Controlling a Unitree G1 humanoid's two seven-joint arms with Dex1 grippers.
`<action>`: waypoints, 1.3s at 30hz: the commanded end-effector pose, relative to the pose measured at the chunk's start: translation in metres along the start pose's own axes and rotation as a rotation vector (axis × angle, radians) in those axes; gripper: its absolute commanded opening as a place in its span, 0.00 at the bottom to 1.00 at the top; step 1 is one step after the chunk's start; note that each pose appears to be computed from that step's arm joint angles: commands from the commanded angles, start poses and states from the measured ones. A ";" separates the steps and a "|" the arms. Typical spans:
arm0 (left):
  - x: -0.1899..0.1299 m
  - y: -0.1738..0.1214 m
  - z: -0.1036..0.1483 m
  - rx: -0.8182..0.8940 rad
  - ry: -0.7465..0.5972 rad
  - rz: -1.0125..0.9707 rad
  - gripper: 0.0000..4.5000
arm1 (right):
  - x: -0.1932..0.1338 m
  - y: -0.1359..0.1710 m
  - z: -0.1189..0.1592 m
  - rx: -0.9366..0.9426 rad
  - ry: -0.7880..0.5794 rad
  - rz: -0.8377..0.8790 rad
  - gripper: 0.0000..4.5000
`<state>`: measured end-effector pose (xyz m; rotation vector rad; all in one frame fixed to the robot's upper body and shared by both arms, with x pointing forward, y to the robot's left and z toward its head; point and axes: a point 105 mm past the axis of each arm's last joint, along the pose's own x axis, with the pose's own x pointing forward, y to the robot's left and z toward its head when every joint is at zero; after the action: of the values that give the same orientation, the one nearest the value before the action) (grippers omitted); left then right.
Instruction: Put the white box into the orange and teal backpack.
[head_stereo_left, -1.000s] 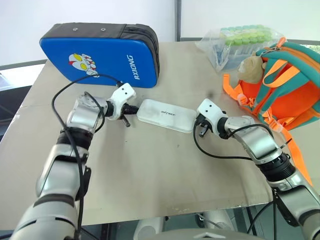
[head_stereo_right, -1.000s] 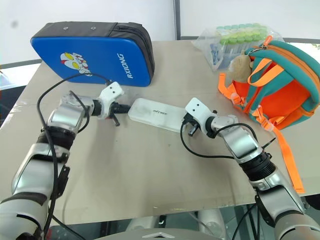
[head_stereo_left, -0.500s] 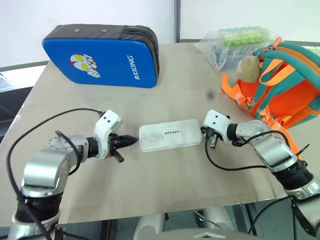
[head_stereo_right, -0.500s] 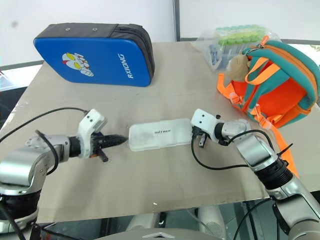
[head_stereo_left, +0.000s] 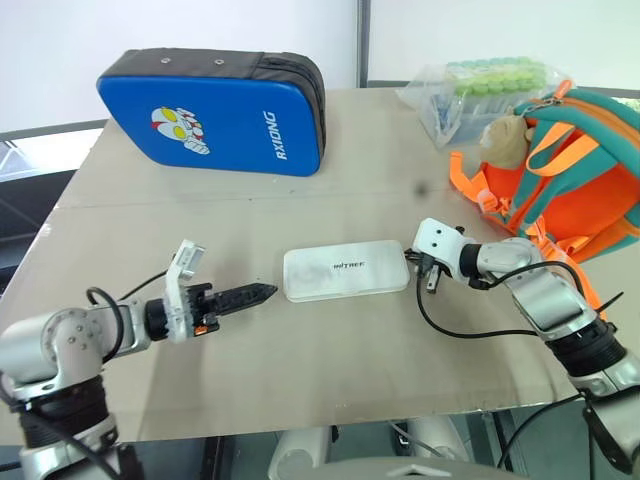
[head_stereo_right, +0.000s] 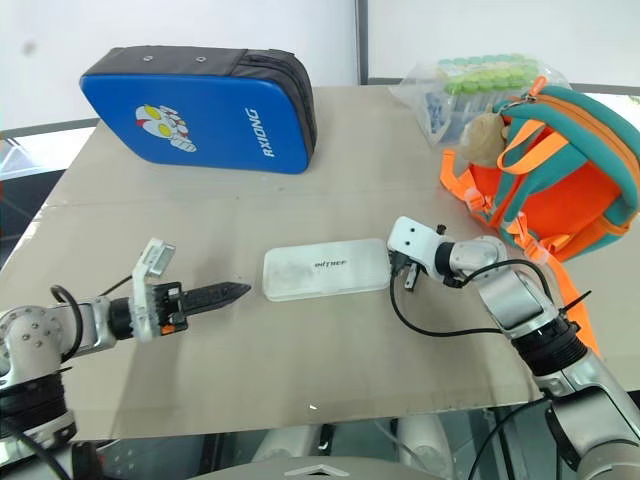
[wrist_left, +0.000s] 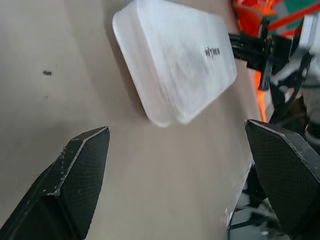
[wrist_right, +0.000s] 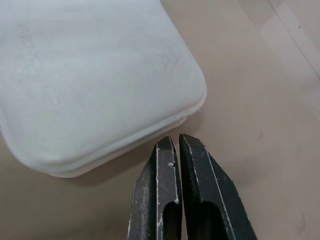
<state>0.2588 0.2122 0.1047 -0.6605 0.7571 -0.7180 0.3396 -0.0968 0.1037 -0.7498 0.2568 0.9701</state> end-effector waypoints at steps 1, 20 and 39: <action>0.018 0.004 0.001 -0.009 0.015 0.023 0.99 | 0.005 0.000 0.017 -0.054 -0.056 0.012 0.00; 0.034 0.001 0.011 -0.078 -0.118 -0.066 0.25 | -0.024 -0.015 0.034 0.245 -0.260 -0.101 0.00; 0.049 -0.059 0.066 0.132 -0.307 -0.222 0.24 | -0.182 -0.049 0.002 0.775 -0.206 -0.866 0.89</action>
<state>0.3158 0.1651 0.1512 -0.7365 0.4126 -0.7863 0.2723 -0.2248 0.2175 -0.0103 0.0970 0.1324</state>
